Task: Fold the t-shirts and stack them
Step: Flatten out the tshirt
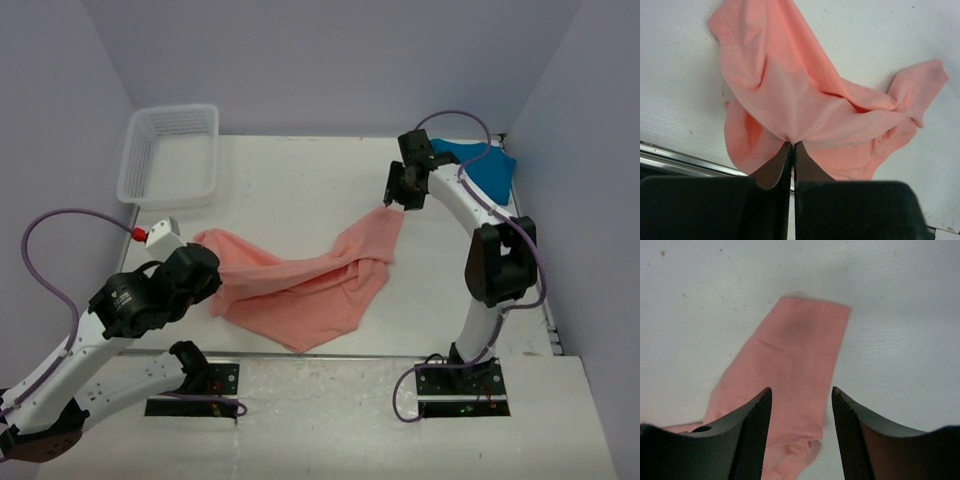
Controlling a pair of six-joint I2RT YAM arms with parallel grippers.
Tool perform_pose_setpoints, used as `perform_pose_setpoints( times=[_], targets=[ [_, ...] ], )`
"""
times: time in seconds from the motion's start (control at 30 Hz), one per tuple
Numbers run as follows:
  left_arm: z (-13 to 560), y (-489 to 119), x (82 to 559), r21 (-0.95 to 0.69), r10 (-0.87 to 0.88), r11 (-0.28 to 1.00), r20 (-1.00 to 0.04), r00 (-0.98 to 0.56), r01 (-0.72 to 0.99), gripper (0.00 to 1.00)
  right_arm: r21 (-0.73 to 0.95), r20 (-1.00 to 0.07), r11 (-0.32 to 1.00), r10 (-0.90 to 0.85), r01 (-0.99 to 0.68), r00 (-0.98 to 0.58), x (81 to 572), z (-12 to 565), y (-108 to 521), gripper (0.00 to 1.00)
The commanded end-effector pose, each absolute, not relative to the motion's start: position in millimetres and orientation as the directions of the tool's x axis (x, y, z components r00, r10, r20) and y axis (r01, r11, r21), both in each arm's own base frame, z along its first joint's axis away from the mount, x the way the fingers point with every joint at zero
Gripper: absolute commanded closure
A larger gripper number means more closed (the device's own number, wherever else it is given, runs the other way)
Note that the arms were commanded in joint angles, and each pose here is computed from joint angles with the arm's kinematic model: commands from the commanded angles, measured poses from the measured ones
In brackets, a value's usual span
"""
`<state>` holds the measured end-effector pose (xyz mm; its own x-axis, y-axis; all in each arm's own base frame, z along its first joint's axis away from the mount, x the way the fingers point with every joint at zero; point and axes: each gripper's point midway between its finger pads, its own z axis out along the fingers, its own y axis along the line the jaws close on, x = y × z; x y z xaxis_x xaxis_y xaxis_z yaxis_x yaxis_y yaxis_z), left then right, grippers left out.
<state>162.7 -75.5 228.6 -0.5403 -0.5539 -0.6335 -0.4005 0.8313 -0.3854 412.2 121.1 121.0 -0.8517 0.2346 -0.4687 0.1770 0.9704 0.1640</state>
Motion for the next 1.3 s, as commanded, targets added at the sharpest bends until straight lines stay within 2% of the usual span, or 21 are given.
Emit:
perform_pose_setpoints(
  times=[0.0, 0.23, 0.4, 0.73, 0.77, 0.97, 1.1, 1.23, 1.27],
  targets=[
    [246, -57, 166, -0.374, -0.537, 0.839, -0.688, -0.488, -0.395, 1.00, 0.122, -0.426, 0.981, 0.191, 0.153, -0.884, 428, 108, 114, 0.48],
    [252, -58, 169, -0.354, -0.516, 0.851, -0.702, -0.490, -0.389, 1.00, 0.084, -0.396, 0.983, 0.181, 0.161, -0.900, 454, 90, 110, 0.48],
    [247, -64, 173, -0.326, -0.499, 0.860, -0.696, -0.517, -0.392, 1.00, 0.099, -0.340, 0.982, 0.185, 0.161, -0.922, 456, 78, 113, 0.49],
    [247, -60, 179, -0.277, -0.464, 0.873, -0.726, -0.508, -0.401, 1.00, 0.045, -0.300, 0.980, 0.197, 0.193, -0.933, 459, 54, 106, 0.46],
    [245, -62, 182, -0.266, -0.455, 0.877, -0.728, -0.513, -0.400, 1.00, 0.032, -0.298, 0.979, 0.201, 0.201, -0.933, 459, 53, 103, 0.48],
    [235, -88, 198, -0.232, -0.386, 0.917, -0.725, -0.571, -0.325, 1.00, 0.054, -0.273, 0.977, 0.212, 0.205, -0.938, 462, 51, 106, 0.48],
    [234, -98, 207, -0.220, -0.355, 0.931, -0.732, -0.581, -0.290, 1.00, 0.028, -0.238, 0.978, 0.210, 0.209, -0.948, 458, 44, 101, 0.56],
    [234, -110, 215, -0.217, -0.315, 0.948, -0.744, -0.590, -0.233, 1.00, 0.048, -0.213, 0.980, 0.201, 0.196, -0.956, 459, 46, 105, 0.53],
    [233, -115, 219, -0.217, -0.310, 0.950, -0.742, -0.595, -0.224, 1.00, 0.038, -0.178, 0.980, 0.198, 0.195, -0.964, 453, 44, 105, 0.53]
  ],
)
